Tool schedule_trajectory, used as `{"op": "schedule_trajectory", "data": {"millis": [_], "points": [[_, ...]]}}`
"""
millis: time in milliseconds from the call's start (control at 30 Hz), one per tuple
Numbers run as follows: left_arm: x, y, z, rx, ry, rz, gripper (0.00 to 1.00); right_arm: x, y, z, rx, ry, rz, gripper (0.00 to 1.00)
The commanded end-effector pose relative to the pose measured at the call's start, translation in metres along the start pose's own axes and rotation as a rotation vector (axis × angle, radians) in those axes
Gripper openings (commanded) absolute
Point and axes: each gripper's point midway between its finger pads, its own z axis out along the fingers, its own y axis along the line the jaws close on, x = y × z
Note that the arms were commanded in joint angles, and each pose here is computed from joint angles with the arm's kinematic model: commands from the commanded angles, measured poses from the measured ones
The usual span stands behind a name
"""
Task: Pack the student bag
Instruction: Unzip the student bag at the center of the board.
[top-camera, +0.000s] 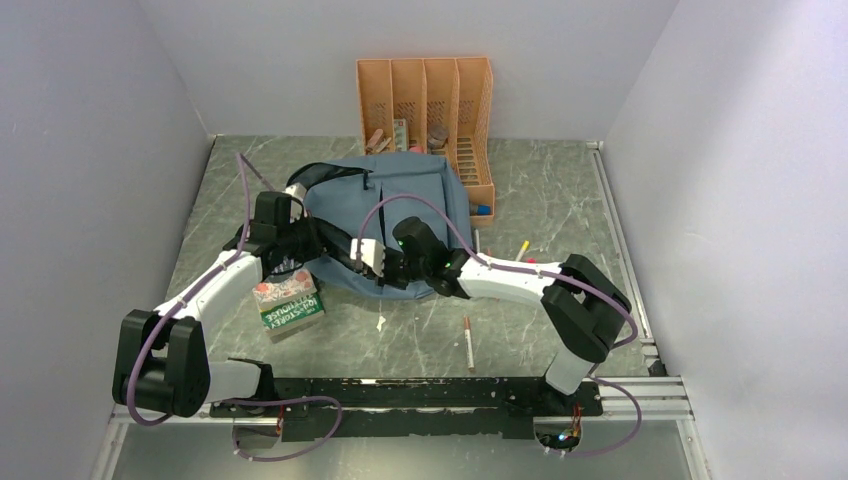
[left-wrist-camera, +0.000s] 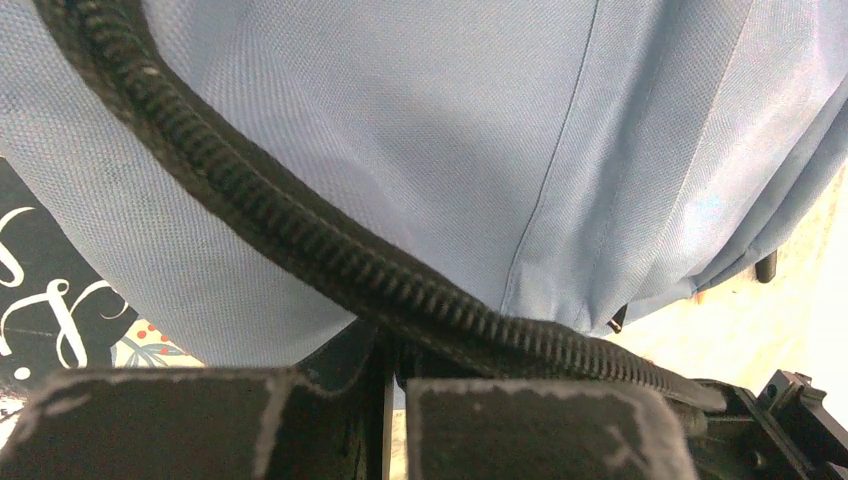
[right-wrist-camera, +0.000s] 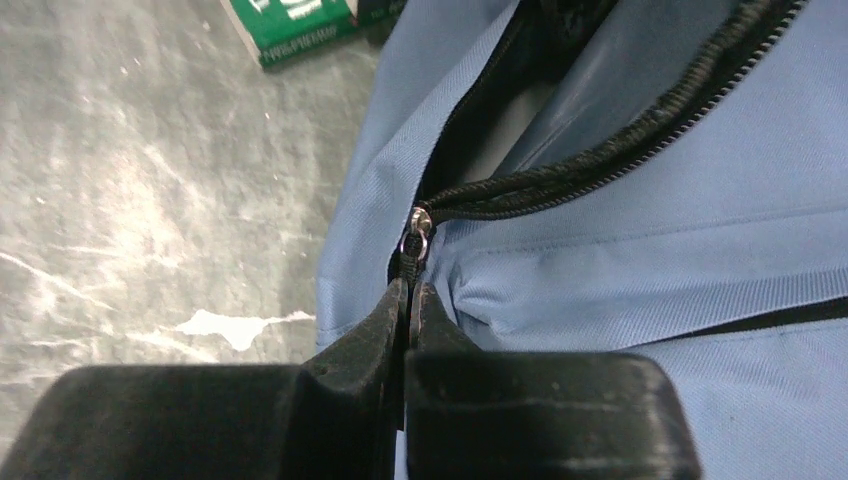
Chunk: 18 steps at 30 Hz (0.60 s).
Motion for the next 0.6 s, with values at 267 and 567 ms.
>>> {"op": "schedule_trajectory", "data": {"millis": [267,567], "points": [[-0.013,-0.025,-0.001,0.088,-0.065,0.046,0.05,-0.121,-0.007,0.007,-0.061,-0.384,-0.013,0.00],[-0.010,-0.026,-0.003,0.088,-0.063,0.047,0.05,-0.153,-0.031,0.016,0.043,-0.486,0.062,0.00]]}}
